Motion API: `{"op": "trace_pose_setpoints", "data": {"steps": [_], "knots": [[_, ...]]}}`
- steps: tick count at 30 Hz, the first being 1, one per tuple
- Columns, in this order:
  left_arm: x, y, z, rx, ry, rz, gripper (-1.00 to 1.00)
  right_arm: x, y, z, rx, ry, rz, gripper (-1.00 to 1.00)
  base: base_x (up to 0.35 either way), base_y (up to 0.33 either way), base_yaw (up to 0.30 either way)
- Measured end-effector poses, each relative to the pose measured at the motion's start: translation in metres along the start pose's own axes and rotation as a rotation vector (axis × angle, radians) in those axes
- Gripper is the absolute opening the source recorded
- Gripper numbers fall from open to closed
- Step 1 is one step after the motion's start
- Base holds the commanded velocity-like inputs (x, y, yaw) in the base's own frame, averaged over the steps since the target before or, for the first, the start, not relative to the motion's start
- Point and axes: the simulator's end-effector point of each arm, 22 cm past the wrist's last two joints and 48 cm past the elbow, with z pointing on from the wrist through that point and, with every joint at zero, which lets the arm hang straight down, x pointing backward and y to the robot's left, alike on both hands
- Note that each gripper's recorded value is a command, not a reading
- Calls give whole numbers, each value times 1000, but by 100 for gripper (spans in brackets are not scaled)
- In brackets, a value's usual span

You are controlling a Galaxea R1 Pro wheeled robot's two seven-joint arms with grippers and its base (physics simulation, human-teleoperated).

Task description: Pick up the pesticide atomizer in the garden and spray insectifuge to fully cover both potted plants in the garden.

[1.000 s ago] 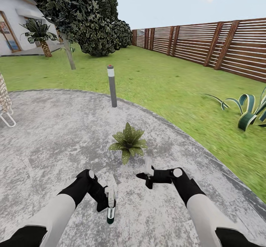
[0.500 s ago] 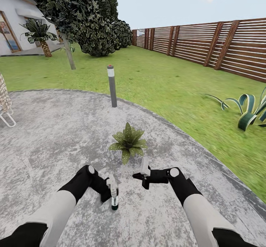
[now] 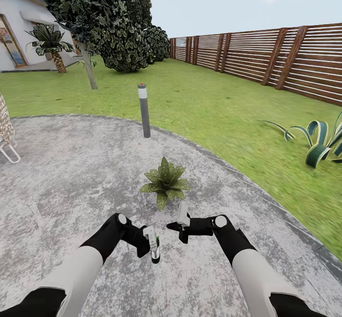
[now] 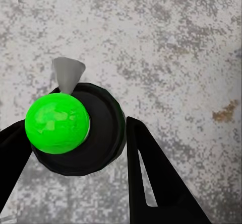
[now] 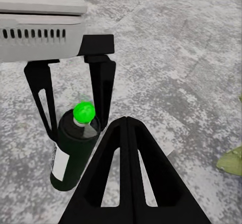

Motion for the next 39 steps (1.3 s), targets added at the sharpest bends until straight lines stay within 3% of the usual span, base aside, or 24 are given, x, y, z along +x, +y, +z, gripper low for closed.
{"op": "trace_pose_setpoints", "data": {"steps": [8, 12, 21, 39], "knots": [[-7, 5, -3, -10, -16, 3, -100, 1, 0, 0, -1, 3, -2, -100, 0, 0, 0], [-19, 6, -5, -6, -64, 9, -100, 1, 0, 0, -1, 4, -2, -100, 0, 0, 0], [-30, 5, -6, 0, -113, 0, -100, 2, 0, -1, -1, 7, -2, -100, 0, 0, 0], [-51, -2, -2, 16, -164, -8, -100, 3, 0, -1, -1, 8, -3, -100, 0, 0, 0]]}}
